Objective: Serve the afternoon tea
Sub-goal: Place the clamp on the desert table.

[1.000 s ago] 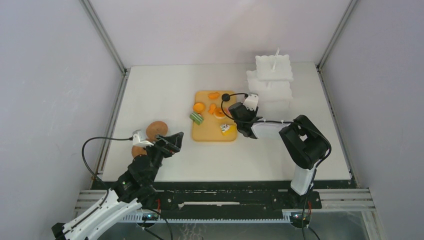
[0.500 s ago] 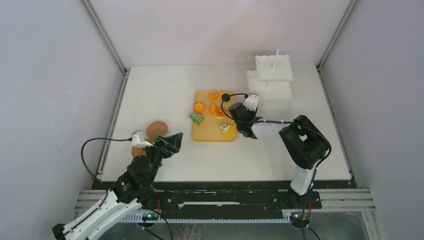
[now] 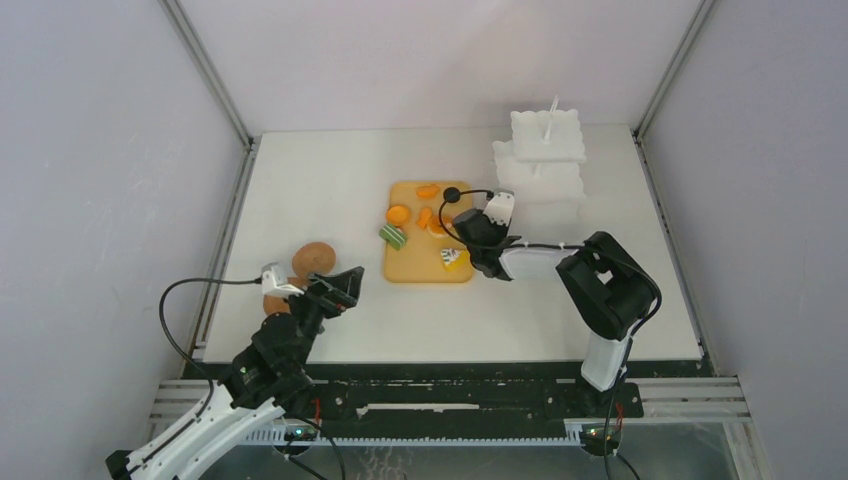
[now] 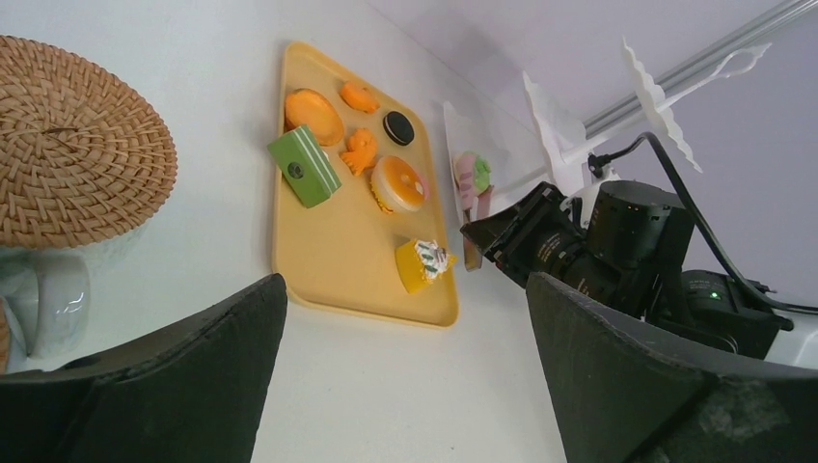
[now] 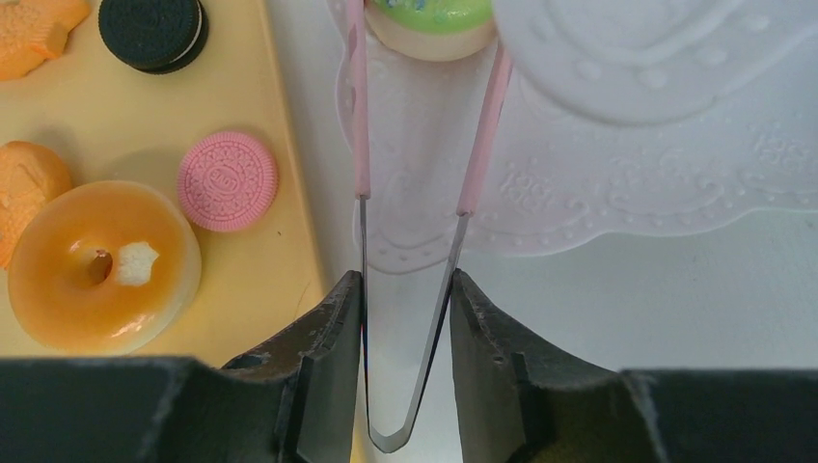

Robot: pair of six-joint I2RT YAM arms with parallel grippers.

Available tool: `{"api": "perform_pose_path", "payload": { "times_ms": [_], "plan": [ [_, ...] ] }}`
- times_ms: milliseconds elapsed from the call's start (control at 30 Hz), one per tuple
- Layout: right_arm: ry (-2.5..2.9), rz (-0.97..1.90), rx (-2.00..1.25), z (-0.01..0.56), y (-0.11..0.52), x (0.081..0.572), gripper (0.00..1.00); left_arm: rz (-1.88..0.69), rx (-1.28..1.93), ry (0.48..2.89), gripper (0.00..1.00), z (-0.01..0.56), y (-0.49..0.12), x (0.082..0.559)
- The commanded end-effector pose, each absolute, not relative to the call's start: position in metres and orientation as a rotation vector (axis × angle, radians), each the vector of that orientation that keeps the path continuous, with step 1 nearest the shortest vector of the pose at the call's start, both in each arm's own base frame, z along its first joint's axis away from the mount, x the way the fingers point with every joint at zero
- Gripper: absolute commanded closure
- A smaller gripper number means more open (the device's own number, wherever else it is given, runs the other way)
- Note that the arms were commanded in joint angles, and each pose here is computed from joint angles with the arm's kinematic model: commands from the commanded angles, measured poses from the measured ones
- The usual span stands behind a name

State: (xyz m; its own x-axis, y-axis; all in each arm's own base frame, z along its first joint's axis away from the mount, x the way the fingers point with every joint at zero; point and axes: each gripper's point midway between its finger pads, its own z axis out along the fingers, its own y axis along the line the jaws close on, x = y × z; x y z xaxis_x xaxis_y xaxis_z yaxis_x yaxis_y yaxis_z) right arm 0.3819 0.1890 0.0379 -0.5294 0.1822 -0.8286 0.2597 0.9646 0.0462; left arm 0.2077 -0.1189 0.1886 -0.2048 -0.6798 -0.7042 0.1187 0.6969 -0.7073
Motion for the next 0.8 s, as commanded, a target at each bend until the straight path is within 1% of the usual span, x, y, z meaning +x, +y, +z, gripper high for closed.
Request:
{"api": "perform_pose_path", "payload": {
  "times_ms": [0,233,367,467,767],
  "plan": [
    [2.110,-0.052,0.339,0.054,0.199,0.377,0.58,-0.784,-0.483,1.591,0.02,0.200,-0.114,0.207],
    [2.122,-0.042,0.348,0.052,0.201,0.369,0.54,-0.776,-0.474,1.593,0.02,0.202,-0.113,0.206],
    [2.128,-0.039,0.353,0.050,0.200,0.366,0.55,-0.776,-0.475,1.595,0.02,0.201,-0.112,0.206],
    [2.124,-0.041,0.349,0.051,0.200,0.363,0.58,-0.776,-0.477,1.594,0.02,0.200,-0.112,0.206],
    [2.102,-0.035,0.337,0.063,0.204,0.355,0.57,-0.777,-0.474,1.598,0.02,0.200,-0.111,0.205]
  ]
}}
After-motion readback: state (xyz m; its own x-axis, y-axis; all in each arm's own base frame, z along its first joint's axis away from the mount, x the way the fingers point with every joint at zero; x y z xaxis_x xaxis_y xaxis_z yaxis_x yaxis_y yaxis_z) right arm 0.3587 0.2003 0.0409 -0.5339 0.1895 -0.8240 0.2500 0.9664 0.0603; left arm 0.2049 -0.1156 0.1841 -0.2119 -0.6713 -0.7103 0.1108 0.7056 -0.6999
